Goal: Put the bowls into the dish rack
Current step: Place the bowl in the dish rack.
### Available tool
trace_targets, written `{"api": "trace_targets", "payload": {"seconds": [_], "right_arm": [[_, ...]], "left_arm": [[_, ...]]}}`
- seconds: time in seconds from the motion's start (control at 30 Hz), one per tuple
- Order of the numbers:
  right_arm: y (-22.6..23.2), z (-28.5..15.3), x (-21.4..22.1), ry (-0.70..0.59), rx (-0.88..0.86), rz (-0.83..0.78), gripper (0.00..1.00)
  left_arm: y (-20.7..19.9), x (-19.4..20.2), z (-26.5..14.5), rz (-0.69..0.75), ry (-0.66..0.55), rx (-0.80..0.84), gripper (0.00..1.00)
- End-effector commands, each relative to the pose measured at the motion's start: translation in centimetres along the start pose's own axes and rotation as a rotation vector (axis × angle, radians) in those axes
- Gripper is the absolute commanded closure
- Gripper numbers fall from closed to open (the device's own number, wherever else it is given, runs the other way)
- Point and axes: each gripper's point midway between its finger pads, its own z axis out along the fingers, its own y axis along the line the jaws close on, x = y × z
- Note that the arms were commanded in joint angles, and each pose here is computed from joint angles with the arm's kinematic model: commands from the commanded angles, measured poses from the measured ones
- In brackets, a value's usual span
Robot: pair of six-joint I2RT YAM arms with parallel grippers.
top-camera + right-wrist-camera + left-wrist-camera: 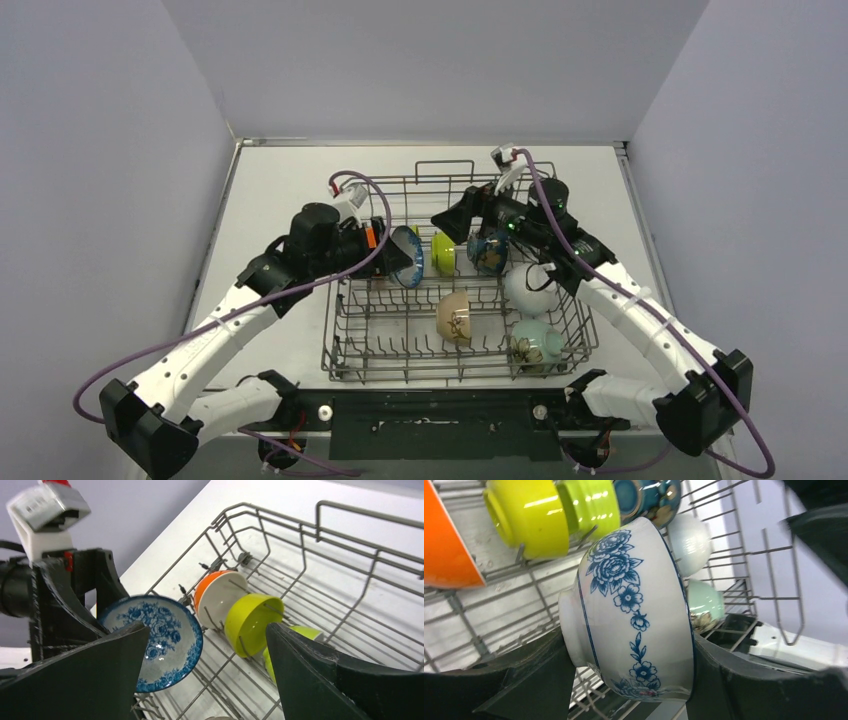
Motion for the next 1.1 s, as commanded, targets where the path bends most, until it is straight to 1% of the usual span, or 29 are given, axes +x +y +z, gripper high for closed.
{"api": "trace_targets", "payload": {"seconds": [0.0, 0.17, 0.2, 0.43, 0.57, 0.77, 1.07], "right_arm": [[-0.9, -2.2, -2.4, -0.111, 0.112, -0.060, 0.10], [-1.7, -3.7, -3.0, -0.151, 0.186, -0.075, 0.10], [-1.8, -3.8, -3.0, -0.151, 0.193, -0.078, 0.10], [-2.3, -3.6, -2.3, -0.120, 0.209, -0.079, 0.10], [-2.5, -3.4, -1.9, -0.107, 0.208, -0.076, 0.10], [-2.5, -3.3, -1.7, -0.101, 0.208, -0.074, 0.10], [-2.6, -3.4, -1.4, -0.097, 0.212, -0.071, 0.10]], "left_arm": [[0.3, -0.3, -0.8, 0.062, -0.011, -0.118, 1.00], [1.3, 1.4, -1.3, 0.049, 0.025, -0.223, 1.00], [1.7, 1.4, -1.4, 0.047, 0.010, -0.262, 1.00], [1.7, 4.0, -1.7, 0.071, 0.065, -0.367, 1.00], [1.5, 5.3, -1.5, 0.085, 0.095, -0.388, 1.00], [0.8, 6.3, -0.9, 0.099, 0.115, -0.384, 1.00], [1.2, 7.8, 0.4, 0.083, 0.150, -0.445, 1.00]]}}
